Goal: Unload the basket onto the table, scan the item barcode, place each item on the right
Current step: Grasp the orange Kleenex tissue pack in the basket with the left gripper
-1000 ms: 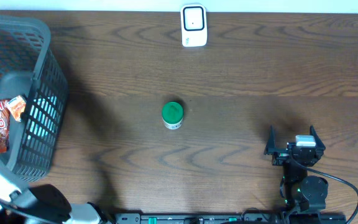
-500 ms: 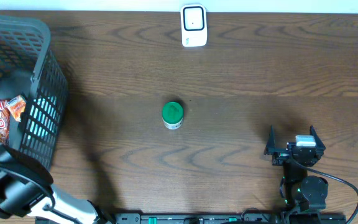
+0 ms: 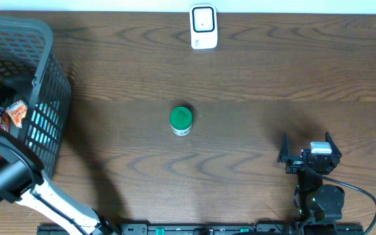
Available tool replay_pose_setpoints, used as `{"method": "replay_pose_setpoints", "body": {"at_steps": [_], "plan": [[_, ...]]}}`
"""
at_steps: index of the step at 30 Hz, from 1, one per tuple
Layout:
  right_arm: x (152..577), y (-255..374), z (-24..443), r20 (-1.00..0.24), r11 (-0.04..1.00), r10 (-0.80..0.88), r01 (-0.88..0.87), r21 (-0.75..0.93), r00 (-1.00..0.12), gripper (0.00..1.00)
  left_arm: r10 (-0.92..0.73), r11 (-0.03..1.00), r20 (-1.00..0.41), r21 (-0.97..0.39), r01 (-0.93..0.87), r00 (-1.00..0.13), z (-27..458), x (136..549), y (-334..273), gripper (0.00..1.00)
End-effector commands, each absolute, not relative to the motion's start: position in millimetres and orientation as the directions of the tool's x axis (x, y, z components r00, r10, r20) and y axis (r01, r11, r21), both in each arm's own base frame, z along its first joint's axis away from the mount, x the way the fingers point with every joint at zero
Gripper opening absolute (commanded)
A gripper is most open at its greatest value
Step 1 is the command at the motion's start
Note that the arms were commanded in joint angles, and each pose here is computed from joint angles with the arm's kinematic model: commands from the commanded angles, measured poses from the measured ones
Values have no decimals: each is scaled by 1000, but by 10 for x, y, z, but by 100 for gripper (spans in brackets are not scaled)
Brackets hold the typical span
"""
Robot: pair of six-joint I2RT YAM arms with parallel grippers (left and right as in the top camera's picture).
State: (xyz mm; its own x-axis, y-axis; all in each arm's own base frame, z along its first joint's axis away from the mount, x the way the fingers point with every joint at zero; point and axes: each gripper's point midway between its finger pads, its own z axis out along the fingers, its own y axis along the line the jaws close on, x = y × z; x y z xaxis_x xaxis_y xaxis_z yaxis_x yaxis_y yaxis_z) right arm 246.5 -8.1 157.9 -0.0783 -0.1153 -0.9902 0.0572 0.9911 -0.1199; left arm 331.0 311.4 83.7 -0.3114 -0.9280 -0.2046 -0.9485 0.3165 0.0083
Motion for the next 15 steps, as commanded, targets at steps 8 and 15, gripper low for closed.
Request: {"method": "replay_pose_setpoints", "body": {"at_steps": [8, 15], "plan": [[2461, -120, 1576, -991, 991, -103, 77, -110, -80, 99, -919, 353, -168, 47, -934, -356, 554, 3330, 3082, 98], [2461, -120, 1576, -991, 991, -103, 77, -110, -80, 99, -902, 390, -184, 38, -920, -390, 472, 3478, 2967, 98]]}}
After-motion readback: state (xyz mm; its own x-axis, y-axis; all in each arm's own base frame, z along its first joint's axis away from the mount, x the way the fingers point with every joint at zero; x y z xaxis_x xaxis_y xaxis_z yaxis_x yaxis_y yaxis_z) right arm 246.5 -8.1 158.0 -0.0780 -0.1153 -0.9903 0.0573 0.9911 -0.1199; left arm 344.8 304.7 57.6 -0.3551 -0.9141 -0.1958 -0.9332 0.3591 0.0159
